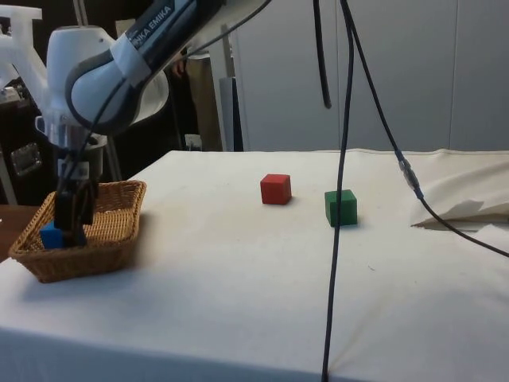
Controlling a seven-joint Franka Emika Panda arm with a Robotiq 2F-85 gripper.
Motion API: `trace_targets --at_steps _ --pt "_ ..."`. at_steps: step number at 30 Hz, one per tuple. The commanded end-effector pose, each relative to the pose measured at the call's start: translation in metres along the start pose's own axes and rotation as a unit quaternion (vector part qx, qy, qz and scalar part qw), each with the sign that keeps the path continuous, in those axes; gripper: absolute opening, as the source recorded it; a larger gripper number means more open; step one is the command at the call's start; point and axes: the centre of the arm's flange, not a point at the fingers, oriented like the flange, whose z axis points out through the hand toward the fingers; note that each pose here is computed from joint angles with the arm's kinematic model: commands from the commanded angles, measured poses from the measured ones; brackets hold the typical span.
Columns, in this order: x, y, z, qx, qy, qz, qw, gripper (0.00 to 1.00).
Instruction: Pick up the blue cube and place it into the basket.
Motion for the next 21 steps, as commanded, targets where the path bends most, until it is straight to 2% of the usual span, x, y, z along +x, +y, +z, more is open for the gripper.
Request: trace_targets --at_steps 1,7,8,11,15,16,21 --pt "0.003 -0.001 -0.007 -0.002 0.0 0.001 1.0 1.0" --pt "0.012 -0.003 -0.032 -0.001 0.002 0.008 0.99997 1.0" --pt "0.012 -0.002 -0.029 0.0 0.003 0.005 0.99998 1.0" --pt "0.015 -0.004 -0.046 -0.002 0.002 0.012 0.99992 1.0" --pt "0.016 -0.003 -0.06 -0.002 0.002 0.018 0.99984 1.0" --pt "0.017 -0.004 -0.057 0.0 0.001 0.015 0.99988 1.0" --pt "0.015 -0.005 -0.081 -0.002 0.002 0.025 0.99968 1.0"
